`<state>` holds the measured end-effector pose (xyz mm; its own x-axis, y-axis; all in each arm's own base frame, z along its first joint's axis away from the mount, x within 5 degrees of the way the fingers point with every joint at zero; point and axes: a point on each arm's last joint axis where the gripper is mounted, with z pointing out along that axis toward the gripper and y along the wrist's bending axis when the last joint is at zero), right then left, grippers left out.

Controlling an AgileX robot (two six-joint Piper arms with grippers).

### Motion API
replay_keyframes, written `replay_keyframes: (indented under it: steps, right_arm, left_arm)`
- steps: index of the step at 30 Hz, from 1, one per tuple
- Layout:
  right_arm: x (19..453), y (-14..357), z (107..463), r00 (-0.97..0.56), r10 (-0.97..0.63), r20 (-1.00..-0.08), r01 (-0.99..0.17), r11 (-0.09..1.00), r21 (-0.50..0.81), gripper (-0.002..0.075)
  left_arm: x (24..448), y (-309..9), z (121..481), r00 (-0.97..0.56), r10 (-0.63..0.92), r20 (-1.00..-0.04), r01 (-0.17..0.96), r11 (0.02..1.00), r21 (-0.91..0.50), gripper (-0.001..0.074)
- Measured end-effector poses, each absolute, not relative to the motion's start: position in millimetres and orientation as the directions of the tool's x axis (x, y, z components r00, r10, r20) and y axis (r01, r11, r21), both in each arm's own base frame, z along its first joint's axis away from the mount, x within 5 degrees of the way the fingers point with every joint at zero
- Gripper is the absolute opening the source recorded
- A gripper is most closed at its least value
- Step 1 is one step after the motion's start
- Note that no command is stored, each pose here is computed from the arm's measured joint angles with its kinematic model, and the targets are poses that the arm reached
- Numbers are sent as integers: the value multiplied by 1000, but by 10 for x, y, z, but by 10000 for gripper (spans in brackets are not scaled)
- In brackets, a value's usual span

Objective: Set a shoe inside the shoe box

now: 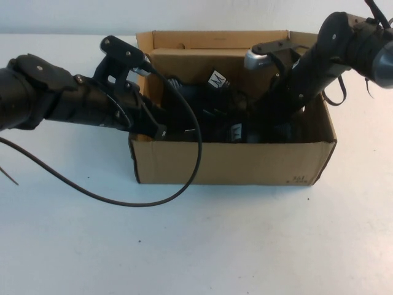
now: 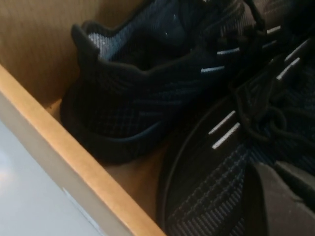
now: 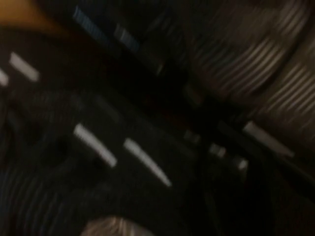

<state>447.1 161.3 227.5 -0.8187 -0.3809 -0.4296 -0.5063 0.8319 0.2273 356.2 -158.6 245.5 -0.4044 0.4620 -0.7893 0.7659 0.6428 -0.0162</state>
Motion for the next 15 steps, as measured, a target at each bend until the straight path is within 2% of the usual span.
replay_keyframes:
  steps: [5,15]
  right_arm:
    - [4418,1608,2370,-837,-418,-352,-515,820,249,-16]
    - [4432,1599,2485,-847,-405,-344,-497,833,243,-16]
  left_arm:
    - [3570,-1582,2458,-401,460,-792,761,648,-9,-1]
    - [3570,-1582,2459,-398,462,-793,763,646,-6,-1]
